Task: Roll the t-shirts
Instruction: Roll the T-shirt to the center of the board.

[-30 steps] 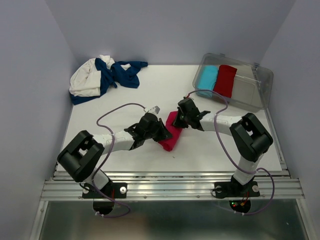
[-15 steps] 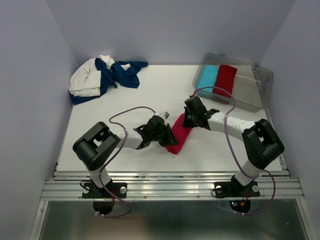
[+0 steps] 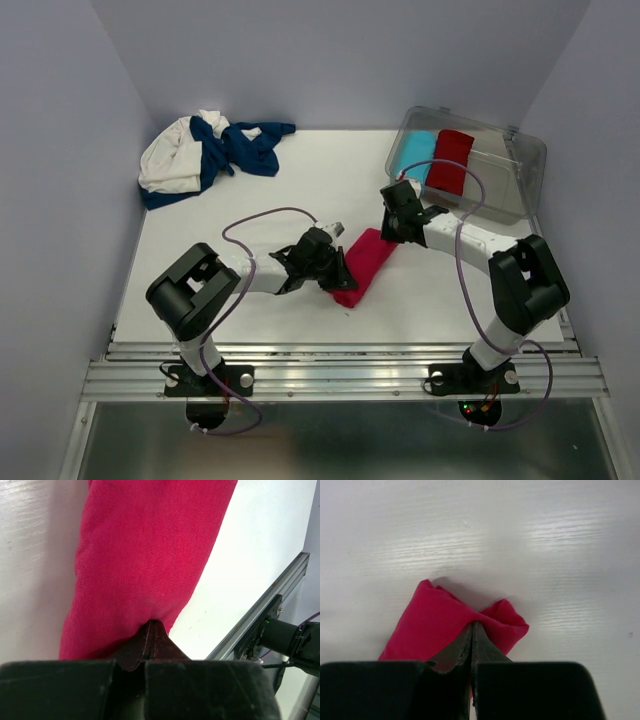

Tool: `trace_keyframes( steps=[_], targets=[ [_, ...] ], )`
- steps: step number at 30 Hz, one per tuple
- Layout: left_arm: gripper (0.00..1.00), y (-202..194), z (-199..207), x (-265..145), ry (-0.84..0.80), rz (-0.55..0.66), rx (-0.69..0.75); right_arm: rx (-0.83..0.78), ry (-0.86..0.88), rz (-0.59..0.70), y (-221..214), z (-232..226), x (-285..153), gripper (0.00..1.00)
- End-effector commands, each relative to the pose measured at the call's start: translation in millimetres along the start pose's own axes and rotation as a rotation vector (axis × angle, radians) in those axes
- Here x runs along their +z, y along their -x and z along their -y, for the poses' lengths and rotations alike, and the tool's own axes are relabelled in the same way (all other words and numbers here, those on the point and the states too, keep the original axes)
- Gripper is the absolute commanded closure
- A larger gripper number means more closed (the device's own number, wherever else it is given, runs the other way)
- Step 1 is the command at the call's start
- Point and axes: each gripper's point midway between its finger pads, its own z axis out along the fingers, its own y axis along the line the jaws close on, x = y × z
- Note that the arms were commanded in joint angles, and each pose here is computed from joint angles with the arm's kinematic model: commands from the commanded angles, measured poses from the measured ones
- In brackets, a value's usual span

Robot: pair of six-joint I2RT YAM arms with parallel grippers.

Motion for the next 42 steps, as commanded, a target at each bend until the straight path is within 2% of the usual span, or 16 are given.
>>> trace_keyframes(
  steps=[1,8,13,18,23,29,33,38,42],
  targets=[
    [1.00,-13.2,-25.9,-8.5,0.124,-0.044,0.053,-0.030,-0.079,0.015,6.1,22.5,8.0,0.99],
    [1.00,-8.3,-37.8,-20.6,0.192,-0.055,0.122,0.017,-0.053,-0.101,-50.7,33.6,18.8,0.99],
    [1.00,-2.8,-51.6,-33.6,0.253,-0.095,0.207,0.078,-0.019,-0.139,-76.9,38.8,9.0,0.99],
    [1.00,9.5,-54.6,-51.6,0.299,-0.081,0.263,0.109,0.025,-0.164,-95.5,39.8,-6.1,0.99],
    [1.00,18.4,-45.7,-68.4,0.301,-0.086,0.305,0.119,0.118,-0.115,-76.7,19.2,-35.8,0.99],
    [0.99,41.5,-11.6,-86.1,0.250,-0.025,0.341,0.113,0.132,-0.022,-37.8,14.1,-65.2,0.99],
    [1.00,53.7,12.9,-93.6,0.190,0.014,0.347,0.086,0.212,0.009,-12.6,-7.7,-86.3,0.99],
    [1.00,61.1,24.5,-86.9,0.145,0.050,0.303,0.011,0.270,-0.017,-16.5,-39.7,-88.3,0.99],
    [1.00,63.9,27.6,-70.1,0.108,0.077,0.207,-0.016,0.265,-0.067,-31.7,-49.4,-72.0,0.99]
  ],
)
